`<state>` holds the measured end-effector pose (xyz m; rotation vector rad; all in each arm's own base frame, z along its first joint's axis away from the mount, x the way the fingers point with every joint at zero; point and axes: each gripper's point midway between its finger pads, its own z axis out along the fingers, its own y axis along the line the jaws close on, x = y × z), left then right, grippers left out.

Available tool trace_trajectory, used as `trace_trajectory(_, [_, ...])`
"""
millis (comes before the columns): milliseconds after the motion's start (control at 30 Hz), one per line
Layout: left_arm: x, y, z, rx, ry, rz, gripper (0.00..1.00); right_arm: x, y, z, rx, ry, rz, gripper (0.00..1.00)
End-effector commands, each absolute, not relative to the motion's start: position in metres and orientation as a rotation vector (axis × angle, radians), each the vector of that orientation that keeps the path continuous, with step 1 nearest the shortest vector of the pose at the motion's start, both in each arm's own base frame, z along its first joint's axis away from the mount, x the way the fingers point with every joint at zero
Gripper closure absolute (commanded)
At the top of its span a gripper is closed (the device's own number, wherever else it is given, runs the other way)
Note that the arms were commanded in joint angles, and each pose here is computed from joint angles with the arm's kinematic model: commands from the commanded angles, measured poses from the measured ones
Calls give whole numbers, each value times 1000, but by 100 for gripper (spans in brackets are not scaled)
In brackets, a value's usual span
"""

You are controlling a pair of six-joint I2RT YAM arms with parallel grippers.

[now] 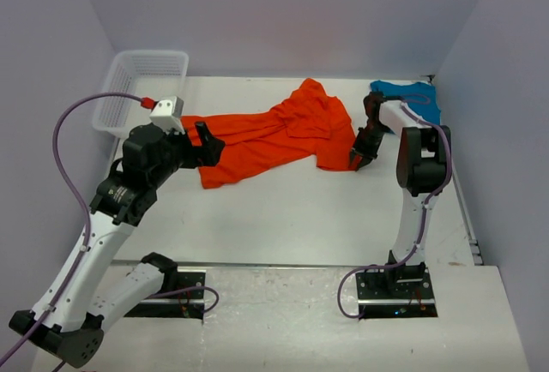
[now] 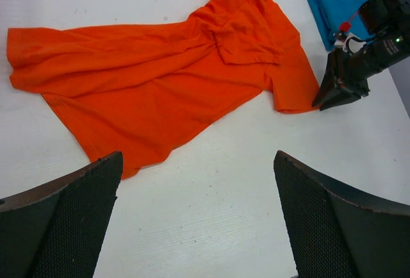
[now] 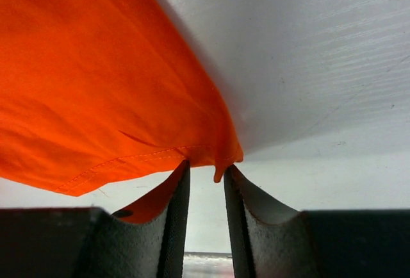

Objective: Fold and stack the t-shirts
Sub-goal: Flatten out the tshirt

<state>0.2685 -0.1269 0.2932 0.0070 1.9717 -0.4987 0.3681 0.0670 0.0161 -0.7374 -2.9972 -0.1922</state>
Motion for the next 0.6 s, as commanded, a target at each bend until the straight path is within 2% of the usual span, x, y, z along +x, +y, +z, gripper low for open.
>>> trace_trajectory(0, [266,-120,319,16,1897,-484,0,372,72,27,-772,-2983,-238,71])
trace_trajectory(33, [266,-120,320,17,1894,-483,0,373,73,28,-774,-2985,-240,73])
trace_trajectory(67, [267,-121,319,19,1895,-482,0,372,72,27,-780,-2970,-232,82])
trace_trajectory(100, [267,-121,320,23,1894,-479,0,371,72,27,-784,-2967,-228,95])
trace_trajectory(133, [268,-121,319,27,1896,-480,0,370,76,27,-780,-2956,-249,100])
trace_trajectory(367, [269,-126,307,47,1926,-489,0,358,83,25,-799,-2981,-242,100])
trace_trajectory(567, [269,-133,278,52,1994,-517,0,343,118,56,-719,-3189,-256,100])
